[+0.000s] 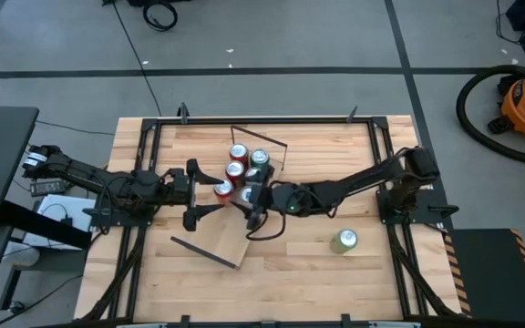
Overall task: Place canned beverage on shelf
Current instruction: Put the light green soda can on the shelf
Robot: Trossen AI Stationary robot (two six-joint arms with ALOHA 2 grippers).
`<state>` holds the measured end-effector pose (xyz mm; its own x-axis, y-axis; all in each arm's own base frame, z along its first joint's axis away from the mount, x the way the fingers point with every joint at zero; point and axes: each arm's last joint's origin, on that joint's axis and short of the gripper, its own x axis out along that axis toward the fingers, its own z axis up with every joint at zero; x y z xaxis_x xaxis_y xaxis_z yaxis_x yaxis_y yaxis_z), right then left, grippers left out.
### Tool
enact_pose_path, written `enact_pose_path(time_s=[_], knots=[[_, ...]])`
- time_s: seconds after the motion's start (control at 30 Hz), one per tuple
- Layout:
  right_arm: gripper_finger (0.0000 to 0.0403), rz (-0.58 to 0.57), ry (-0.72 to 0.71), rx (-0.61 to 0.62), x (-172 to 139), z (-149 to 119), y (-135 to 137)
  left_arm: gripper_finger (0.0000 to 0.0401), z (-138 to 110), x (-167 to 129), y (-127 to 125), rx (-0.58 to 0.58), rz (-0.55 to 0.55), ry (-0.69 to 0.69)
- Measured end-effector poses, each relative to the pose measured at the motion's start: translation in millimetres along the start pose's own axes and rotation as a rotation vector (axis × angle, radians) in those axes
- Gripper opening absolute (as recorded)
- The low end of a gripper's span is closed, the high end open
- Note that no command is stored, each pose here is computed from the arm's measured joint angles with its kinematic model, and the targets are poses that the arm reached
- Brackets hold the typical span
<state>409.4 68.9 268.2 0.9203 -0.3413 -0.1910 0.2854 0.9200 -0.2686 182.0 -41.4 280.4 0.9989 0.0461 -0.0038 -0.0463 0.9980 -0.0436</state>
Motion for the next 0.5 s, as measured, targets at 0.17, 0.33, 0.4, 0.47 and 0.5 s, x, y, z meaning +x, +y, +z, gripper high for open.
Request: enact_pose_path(time_s=[0.17, 0.33, 0.4, 0.47, 0.5], knots=[[0.0324, 0.114, 0.055, 0.032, -20.9, 9.2, 1.8, 0.0329, -0.2, 0.0, 0.0, -0.005, 0.0, 0.002], [0.0323, 0.18, 0.152, 0.033, -41.5, 10.7, 5.7, 0.0329, -1.0, 0.0, 0.0, -0.015, 0.0, 0.01], [0.0325, 0.192, 0.221, 0.031, -47.9, 6.0, 7.9, 0.0329, -1.3, 0.0, 0.0, -0.015, 0.0, 0.013], [0.0329, 0.196, 0.293, 0.049, -54.5, 1.2, 9.2, 0.0329, -1.3, 0.0, 0.0, -0.015, 0.0, 0.013], [0.0331, 0.201, 0.335, 0.055, -58.8, -1.4, 9.5, 0.0329, -1.3, 0.0, 0.0, -0.015, 0.0, 0.013]])
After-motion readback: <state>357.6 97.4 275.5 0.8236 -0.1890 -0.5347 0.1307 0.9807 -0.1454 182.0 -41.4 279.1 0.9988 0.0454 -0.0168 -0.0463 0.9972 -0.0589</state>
